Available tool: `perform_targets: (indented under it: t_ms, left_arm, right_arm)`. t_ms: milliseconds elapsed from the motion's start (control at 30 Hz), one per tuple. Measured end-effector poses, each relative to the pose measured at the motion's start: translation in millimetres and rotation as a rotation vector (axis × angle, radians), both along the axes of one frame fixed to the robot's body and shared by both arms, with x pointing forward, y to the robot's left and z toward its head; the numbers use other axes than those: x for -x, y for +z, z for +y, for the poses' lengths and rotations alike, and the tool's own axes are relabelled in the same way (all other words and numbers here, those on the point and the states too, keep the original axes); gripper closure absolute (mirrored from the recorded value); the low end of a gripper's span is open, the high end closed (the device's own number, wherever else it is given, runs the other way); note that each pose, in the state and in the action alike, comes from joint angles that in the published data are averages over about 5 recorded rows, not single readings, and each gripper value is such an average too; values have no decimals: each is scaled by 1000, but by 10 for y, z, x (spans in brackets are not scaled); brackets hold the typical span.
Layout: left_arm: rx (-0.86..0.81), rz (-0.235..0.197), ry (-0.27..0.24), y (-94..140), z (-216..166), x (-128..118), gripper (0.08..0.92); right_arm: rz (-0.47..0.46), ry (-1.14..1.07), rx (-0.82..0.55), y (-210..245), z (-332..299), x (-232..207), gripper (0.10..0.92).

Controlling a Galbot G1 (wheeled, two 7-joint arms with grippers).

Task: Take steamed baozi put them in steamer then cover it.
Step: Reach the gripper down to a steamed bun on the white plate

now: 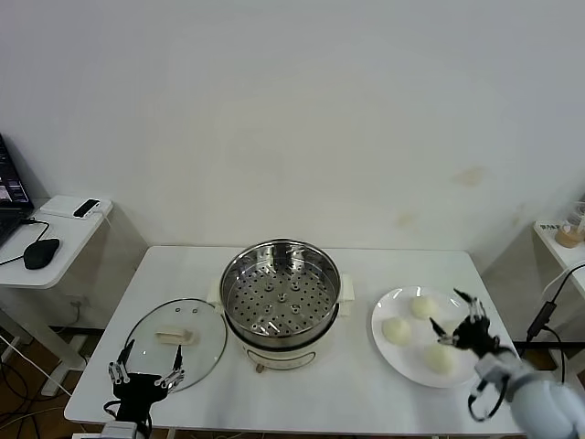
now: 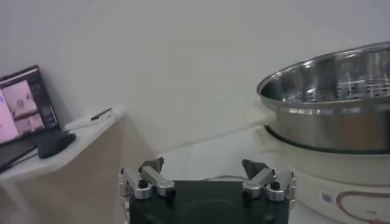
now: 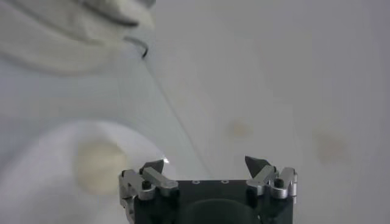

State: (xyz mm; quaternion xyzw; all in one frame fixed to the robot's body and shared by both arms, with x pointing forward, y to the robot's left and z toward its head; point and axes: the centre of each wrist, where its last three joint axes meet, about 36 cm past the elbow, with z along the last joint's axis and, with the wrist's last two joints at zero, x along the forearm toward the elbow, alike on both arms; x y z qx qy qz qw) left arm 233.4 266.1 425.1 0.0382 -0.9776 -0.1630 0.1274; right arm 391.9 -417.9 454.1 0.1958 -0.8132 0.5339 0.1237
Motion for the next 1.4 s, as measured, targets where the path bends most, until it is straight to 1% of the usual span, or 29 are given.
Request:
perform_targets:
  t_ms: [133,267,500,667,900,1033,1200,1400]
  left_arm:
    - [-19,-5,-9,39,0,-23,177]
    - [-29,-4,-10,66,1,-28,177]
    - [-42,-8,-17,135,-3,-56,177]
    - [-53,-6,-20,144,21,-69,177]
    - [-66,-3,-27,170,47,-67,177]
    - [-68,-3,-26,181,55,-69,177]
    - [-71,-3,-27,191,55,-76,177]
    - [-75,-2,-25,199,60,-64,177]
  right_arm:
    - [99,70,130,270,-118,-413,200]
    - [224,124,210,436,-156,-812,200]
    - [473,193,265,469,-133,-1425,200]
    - [598,205,274,424,-73,-1750,200]
    - [712,202,293,288,50,-2049,200]
    - [759,196,306,173,120,-2149,200]
    - [789,186,320,87,175,-2252,200]
    - [799,167,319,34,203,-2373,200]
